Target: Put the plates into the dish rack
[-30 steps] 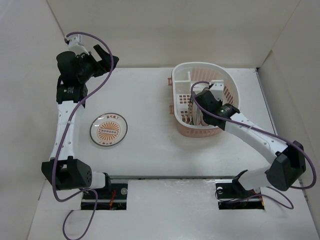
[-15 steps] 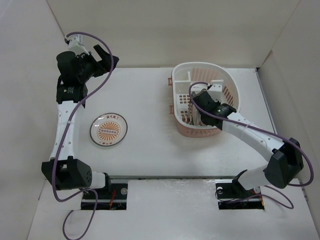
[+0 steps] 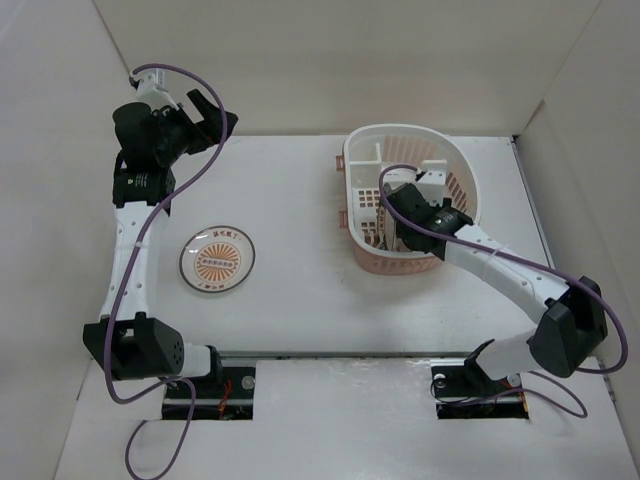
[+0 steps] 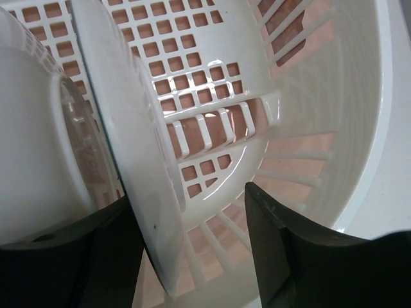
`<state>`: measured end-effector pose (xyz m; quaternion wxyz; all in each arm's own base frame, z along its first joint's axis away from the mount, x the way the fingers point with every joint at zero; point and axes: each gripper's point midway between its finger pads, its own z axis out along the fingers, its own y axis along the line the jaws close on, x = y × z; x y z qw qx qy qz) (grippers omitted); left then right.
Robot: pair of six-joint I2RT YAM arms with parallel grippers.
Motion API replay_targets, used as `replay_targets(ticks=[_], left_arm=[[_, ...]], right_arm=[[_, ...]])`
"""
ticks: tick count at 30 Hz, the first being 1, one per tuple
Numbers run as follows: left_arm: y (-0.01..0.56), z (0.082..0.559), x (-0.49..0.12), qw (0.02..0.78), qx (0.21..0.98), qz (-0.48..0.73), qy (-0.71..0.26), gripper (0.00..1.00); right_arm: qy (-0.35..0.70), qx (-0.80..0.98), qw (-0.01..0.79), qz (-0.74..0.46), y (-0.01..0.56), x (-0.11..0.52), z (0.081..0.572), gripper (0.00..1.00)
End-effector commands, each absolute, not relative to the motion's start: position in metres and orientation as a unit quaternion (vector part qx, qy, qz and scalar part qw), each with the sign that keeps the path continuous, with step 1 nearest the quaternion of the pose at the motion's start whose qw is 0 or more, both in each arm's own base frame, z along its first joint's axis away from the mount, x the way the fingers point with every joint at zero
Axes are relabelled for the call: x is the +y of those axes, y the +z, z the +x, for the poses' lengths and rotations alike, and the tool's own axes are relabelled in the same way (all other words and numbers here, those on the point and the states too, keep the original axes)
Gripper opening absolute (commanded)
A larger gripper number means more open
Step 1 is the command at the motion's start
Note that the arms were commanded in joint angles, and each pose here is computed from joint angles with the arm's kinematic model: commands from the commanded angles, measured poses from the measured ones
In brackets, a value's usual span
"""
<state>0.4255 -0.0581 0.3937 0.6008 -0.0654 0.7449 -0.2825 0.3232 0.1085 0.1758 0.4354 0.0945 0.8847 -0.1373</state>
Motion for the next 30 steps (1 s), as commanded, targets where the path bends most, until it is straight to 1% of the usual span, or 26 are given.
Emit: replay_targets(ticks=[1,7,9,11,12,13,15,16,17,18,20,21,22,23,25,26,27,28,29,30], left_arm=[[0.423,0.418,-0.058,0.634,0.720,-0.048,-0.278,1.00],[0.420,0.421,-0.057,0.630,0.723,-0.050,-0.278,1.00],[0.420,0.421,-0.057,0.630,0.723,-0.050,-0.278,1.00],[0.416,0.424,-0.057,0.627,0.726,-0.051,-0.279,1.00],[0.416,0.424,-0.057,0.627,0.726,-0.051,-0.279,1.00],[0.408,0.427,-0.057,0.619,0.731,-0.058,-0.281,1.00],[0.398,0.435,-0.048,0.617,0.736,-0.083,-0.265,1.00],[0.389,0.440,-0.044,0.608,0.743,-0.103,-0.261,1.00],[0.381,0.443,-0.046,0.599,0.749,-0.117,-0.257,1.00],[0.374,0.449,-0.037,0.597,0.751,-0.154,-0.235,1.00],[0.345,0.449,-0.035,0.565,0.772,-0.197,-0.213,1.00],[0.338,0.446,-0.036,0.559,0.773,-0.213,-0.212,1.00],[0.307,0.439,-0.035,0.531,0.780,-0.251,-0.215,1.00],[0.317,0.427,-0.034,0.547,0.763,-0.260,-0.225,1.00],[0.304,0.410,-0.018,0.547,0.751,-0.302,-0.213,1.00],[0.276,0.396,-0.013,0.525,0.754,-0.335,-0.212,1.00],[0.290,0.376,-0.010,0.542,0.733,-0.343,-0.224,1.00],[0.283,0.363,-0.005,0.540,0.728,-0.361,-0.220,1.00],[0.258,0.349,-0.001,0.525,0.732,-0.382,-0.206,1.00],[0.248,0.335,0.000,0.511,0.724,-0.414,-0.208,1.00]], right_arm=[[-0.119,0.875,0.456,0.112,0.202,0.112,0.320,0.66],[-0.103,0.864,0.477,0.126,0.231,0.103,0.311,0.68],[-0.091,0.861,0.485,0.126,0.239,0.102,0.307,0.71],[-0.082,0.860,0.488,0.128,0.246,0.101,0.305,0.71],[-0.073,0.856,0.495,0.128,0.254,0.104,0.304,0.74],[-0.069,0.854,0.499,0.130,0.262,0.103,0.302,0.74],[-0.061,0.850,0.509,0.121,0.277,0.101,0.295,0.75],[-0.049,0.850,0.513,0.113,0.284,0.105,0.293,0.80],[-0.038,0.843,0.526,0.107,0.300,0.104,0.291,0.80],[-0.026,0.839,0.534,0.101,0.310,0.105,0.290,0.83],[0.012,0.831,0.551,0.080,0.332,0.115,0.286,0.87],[0.028,0.822,0.565,0.062,0.344,0.117,0.282,0.87],[0.053,0.819,0.570,0.043,0.353,0.126,0.278,0.99],[0.063,0.815,0.575,0.035,0.358,0.127,0.275,0.99],[0.094,0.800,0.592,0.009,0.376,0.133,0.268,0.99],[0.108,0.803,0.586,-0.009,0.375,0.141,0.266,0.99],[0.120,0.799,0.589,-0.020,0.377,0.145,0.262,0.99],[0.129,0.792,0.597,-0.028,0.383,0.146,0.260,0.99],[0.144,0.793,0.590,-0.043,0.379,0.156,0.258,0.99],[0.151,0.788,0.594,-0.051,0.381,0.157,0.256,0.99]])
